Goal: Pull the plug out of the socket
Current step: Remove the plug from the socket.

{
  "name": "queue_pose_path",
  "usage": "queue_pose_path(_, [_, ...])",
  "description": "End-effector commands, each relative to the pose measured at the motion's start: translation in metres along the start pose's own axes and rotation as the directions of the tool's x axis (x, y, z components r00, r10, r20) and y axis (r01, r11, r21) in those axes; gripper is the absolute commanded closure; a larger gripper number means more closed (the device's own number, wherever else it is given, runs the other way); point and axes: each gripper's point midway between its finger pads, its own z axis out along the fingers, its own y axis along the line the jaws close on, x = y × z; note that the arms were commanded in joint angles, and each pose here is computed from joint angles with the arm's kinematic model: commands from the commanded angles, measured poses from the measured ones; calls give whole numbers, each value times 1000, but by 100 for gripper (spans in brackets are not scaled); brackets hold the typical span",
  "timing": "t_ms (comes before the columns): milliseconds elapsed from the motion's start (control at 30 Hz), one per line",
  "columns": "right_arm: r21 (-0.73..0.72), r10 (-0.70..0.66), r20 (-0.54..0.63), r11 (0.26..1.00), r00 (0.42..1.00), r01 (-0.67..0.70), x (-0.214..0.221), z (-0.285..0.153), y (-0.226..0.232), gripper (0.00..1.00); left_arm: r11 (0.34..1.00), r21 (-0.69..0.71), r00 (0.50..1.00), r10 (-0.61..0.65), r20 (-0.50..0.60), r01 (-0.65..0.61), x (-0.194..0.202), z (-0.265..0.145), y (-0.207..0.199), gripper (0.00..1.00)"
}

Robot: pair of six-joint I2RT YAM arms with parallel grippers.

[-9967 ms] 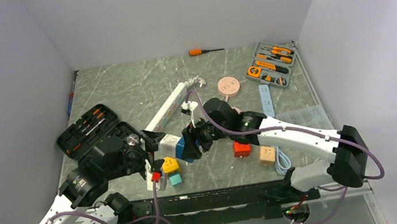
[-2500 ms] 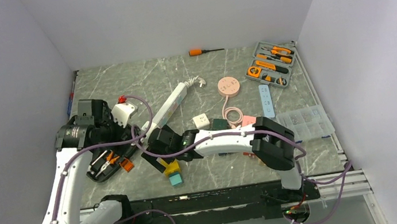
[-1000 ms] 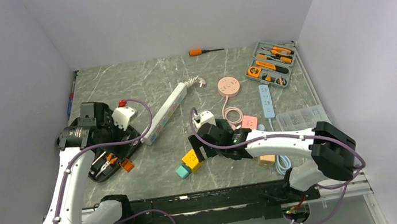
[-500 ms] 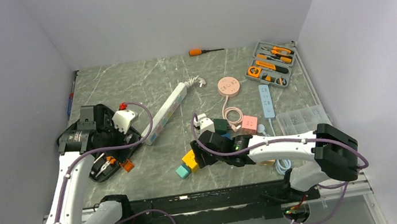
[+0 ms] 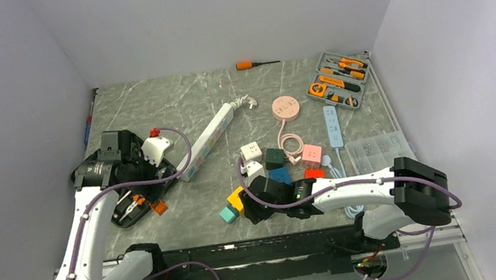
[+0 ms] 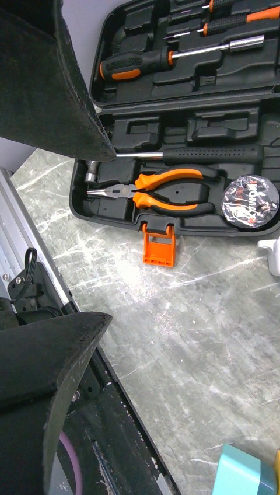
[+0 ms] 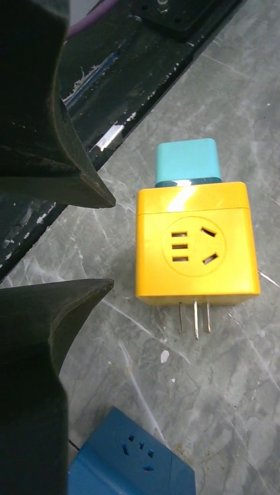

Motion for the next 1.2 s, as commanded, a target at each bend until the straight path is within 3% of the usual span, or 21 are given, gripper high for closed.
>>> queue_pose_path(0, [-90, 0, 82, 996, 997, 8, -19, -12, 20, 50, 1000, 14, 1000, -2, 22, 2, -4, -3, -2, 1])
queue_pose_path(167, [-139, -49, 76, 989, 996, 59, -24, -11, 35, 54, 1000, 14, 1000, -1, 24, 0, -4, -3, -2, 1])
queue_pose_path(367, [-183, -129, 31, 974, 991, 133, -15, 3, 48, 90, 1000, 3, 1000, 7, 26, -7, -5, -8, -1, 1])
queue_pose_path(467, [-181, -158, 6, 971, 987, 156, -9, 13, 49, 97, 1000, -6, 1000, 14, 24, -14, -5, -9, 1, 1])
queue_pose_path(967, [-178, -216, 17, 960, 976, 216, -34, 58, 79, 98, 998, -49, 999, 33, 21, -31, -1, -12, 7, 1])
queue_pose_path(1100, [-187, -225, 35, 956, 974, 227, -47, 53, 88, 97, 998, -57, 999, 43, 20, -42, -1, -15, 7, 1])
queue_pose_path(1167, [-197, -224, 51, 953, 973, 229, -53, 41, 89, 92, 997, -57, 999, 47, 12, -46, 1, -14, 7, 1])
